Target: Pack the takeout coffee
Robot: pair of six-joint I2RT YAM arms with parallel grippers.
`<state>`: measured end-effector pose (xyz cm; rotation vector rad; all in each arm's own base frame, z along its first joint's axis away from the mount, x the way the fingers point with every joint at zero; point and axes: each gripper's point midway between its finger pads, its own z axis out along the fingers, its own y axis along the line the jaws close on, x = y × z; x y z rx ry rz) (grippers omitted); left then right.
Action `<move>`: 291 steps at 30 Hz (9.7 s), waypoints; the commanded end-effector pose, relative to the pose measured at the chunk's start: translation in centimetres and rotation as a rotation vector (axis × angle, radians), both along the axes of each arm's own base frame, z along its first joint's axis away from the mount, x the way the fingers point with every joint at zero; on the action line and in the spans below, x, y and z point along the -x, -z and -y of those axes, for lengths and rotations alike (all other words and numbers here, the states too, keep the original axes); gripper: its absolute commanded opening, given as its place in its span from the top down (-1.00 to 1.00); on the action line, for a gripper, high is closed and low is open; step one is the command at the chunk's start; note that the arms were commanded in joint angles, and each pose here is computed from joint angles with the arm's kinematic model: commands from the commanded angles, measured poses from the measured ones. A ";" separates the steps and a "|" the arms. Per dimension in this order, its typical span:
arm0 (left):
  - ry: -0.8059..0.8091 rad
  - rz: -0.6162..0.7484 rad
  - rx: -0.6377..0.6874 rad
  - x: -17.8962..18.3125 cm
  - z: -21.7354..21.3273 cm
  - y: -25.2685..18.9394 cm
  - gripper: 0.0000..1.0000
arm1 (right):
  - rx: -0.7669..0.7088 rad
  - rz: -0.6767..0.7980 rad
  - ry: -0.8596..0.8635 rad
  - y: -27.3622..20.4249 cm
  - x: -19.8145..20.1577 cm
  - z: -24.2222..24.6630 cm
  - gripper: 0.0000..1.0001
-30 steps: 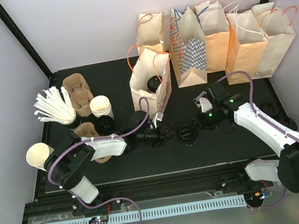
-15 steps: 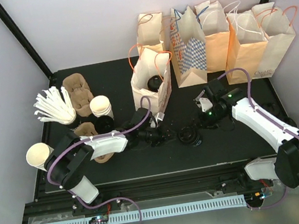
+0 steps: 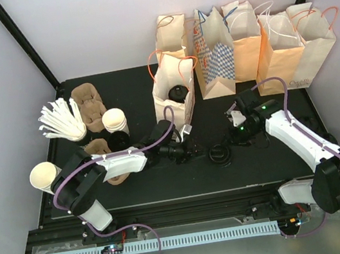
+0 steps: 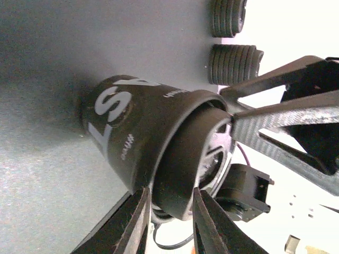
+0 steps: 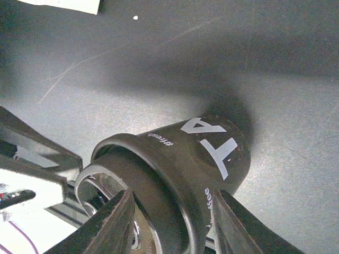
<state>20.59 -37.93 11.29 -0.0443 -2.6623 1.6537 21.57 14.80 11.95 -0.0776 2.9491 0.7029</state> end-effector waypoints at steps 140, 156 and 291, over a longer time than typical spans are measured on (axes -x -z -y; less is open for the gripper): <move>0.100 1.159 -0.211 1.5 2.3 -3.0 -0.45 | -0.253 -0.044 -0.025 -3.3 -1.9 -1.4 -0.79; 0.072 1.254 -0.107 0.3 4.0 -3.9 -0.52 | -0.217 -0.009 -0.173 -3.1 0.3 -3.5 -0.01; -0.006 0.252 0.091 3.4 0.1 -1.2 0.11 | 0.361 0.118 -0.284 -0.1 4.5 -4.8 -0.53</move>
